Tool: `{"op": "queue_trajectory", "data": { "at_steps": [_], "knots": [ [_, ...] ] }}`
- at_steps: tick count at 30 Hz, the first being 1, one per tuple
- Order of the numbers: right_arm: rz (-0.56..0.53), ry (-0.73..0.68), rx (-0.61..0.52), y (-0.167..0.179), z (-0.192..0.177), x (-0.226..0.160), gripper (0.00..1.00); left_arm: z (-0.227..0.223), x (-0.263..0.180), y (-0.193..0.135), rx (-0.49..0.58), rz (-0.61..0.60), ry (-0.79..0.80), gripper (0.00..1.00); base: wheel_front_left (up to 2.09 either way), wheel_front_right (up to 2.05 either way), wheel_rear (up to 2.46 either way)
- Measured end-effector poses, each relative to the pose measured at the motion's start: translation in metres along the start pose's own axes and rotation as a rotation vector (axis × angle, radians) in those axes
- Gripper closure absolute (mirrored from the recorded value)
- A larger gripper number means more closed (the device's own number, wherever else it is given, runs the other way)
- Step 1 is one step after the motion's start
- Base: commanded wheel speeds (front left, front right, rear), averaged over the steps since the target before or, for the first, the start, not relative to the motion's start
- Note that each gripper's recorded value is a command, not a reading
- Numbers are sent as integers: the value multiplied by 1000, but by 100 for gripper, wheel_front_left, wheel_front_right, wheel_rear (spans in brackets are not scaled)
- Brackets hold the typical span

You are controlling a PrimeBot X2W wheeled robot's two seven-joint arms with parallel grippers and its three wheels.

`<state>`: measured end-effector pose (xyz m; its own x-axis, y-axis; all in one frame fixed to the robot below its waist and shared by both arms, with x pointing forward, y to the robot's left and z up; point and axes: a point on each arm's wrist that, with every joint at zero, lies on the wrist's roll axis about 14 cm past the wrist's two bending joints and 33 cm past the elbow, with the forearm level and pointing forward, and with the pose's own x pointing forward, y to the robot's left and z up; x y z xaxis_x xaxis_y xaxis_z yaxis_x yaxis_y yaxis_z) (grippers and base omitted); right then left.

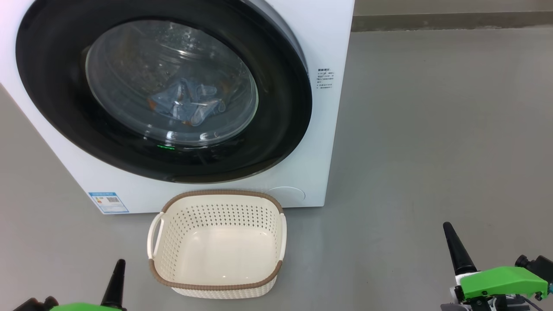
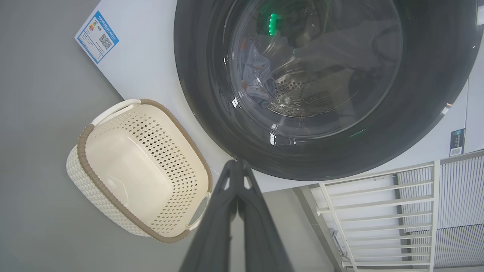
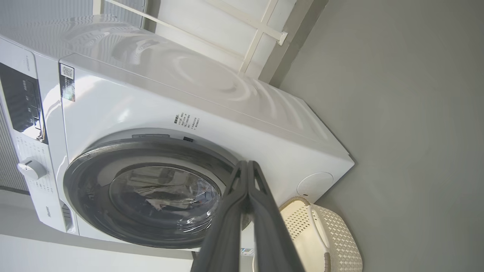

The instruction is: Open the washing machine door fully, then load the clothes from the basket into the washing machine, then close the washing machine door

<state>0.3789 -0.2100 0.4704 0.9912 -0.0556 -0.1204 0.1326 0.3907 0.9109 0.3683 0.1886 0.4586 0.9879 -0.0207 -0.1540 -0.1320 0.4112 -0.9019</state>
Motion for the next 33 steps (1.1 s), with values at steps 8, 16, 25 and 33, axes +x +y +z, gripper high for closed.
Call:
{"op": "queue_trajectory", "data": {
  "at_steps": [8, 16, 25, 33],
  "knots": [
    [11, 2, 85, 4, 1, 1, 100, 2, 2, -5, -84, -12, -2, 100, 0, 0, 0],
    [25, 2, 167, 8, 3, 1, 100, 2, 2, -7, -173, -19, -3, 100, 0, 0, 0],
    [43, 10, 252, 13, 4, 2, 100, 4, 3, -11, -271, -34, -7, 100, 0, 0, 0],
    [65, 13, 344, 19, 5, 3, 100, 7, 4, -17, -361, -56, -7, 100, 0, 0, 0]
  ]
}}
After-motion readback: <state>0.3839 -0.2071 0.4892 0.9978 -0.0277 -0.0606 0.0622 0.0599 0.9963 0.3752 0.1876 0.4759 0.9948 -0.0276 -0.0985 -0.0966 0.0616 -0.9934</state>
